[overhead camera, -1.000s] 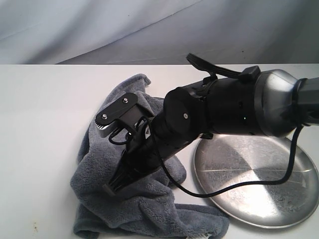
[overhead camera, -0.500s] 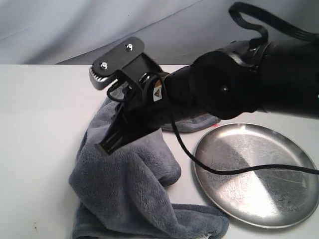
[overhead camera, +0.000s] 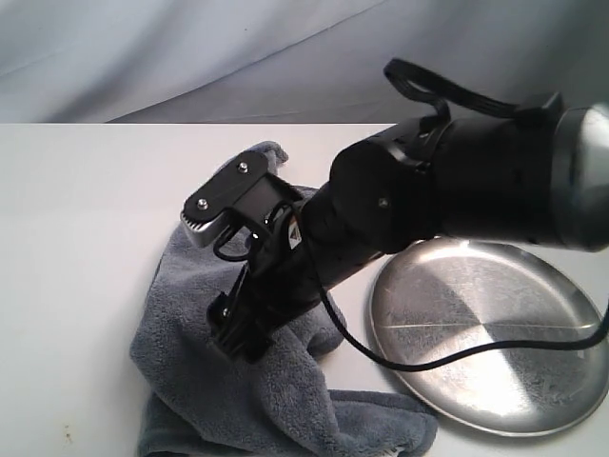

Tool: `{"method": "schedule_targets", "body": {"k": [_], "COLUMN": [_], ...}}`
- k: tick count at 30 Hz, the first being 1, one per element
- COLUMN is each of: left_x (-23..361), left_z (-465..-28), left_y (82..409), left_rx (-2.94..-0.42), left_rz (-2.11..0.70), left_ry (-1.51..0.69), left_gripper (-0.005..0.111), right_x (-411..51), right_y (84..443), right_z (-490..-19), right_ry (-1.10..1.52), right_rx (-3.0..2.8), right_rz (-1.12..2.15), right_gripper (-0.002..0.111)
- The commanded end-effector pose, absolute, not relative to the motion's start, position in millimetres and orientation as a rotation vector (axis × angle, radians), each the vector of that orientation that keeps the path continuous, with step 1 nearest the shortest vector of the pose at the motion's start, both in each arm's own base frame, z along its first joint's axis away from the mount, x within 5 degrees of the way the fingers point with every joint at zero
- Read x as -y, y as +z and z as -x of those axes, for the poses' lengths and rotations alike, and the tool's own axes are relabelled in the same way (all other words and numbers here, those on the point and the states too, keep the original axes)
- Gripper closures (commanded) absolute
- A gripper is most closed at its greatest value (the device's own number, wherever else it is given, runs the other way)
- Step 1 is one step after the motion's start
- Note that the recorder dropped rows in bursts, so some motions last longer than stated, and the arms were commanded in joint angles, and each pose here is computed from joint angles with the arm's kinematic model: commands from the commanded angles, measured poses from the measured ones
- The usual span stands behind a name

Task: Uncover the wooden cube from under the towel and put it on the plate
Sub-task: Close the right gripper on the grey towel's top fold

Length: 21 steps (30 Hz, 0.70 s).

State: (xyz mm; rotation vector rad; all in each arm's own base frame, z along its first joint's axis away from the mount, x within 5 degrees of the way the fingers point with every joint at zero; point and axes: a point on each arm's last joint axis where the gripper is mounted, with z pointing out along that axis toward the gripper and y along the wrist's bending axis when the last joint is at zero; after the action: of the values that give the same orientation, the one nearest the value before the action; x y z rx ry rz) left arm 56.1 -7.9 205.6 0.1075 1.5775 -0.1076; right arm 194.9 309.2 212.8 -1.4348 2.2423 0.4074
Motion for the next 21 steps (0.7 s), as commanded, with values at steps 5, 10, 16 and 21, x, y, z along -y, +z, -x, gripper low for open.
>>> {"method": "schedule_targets", "body": {"k": [5,10,16,21], "left_x": [7.7,7.7,7.7,7.7], "left_z": [-55.9,-55.9,-55.9,-55.9], "left_y": [205.4,205.4,205.4,205.4], "left_rx": [-1.567,-1.567,-1.567,-1.567], "left_rz": [-0.102,-0.102,-0.102,-0.102], "left_ry": [-0.108,-0.108,-0.108,-0.108], "left_gripper": [0.107,0.107,0.107,0.107], "right_x": [-309.6,-308.8,-308.2,-309.5], "right_y": [193.8,193.3,193.0,207.8], "right_z": [-195.4,-194.6,-194.1,-191.3], "right_ry": [0.34,0.34,0.345,0.44], "right_rx": [-2.294,-2.311,-2.345,-2.348], "right_rz": [1.524,1.525,1.494,1.395], "right_gripper": [0.05,0.071,0.103,0.108]}}
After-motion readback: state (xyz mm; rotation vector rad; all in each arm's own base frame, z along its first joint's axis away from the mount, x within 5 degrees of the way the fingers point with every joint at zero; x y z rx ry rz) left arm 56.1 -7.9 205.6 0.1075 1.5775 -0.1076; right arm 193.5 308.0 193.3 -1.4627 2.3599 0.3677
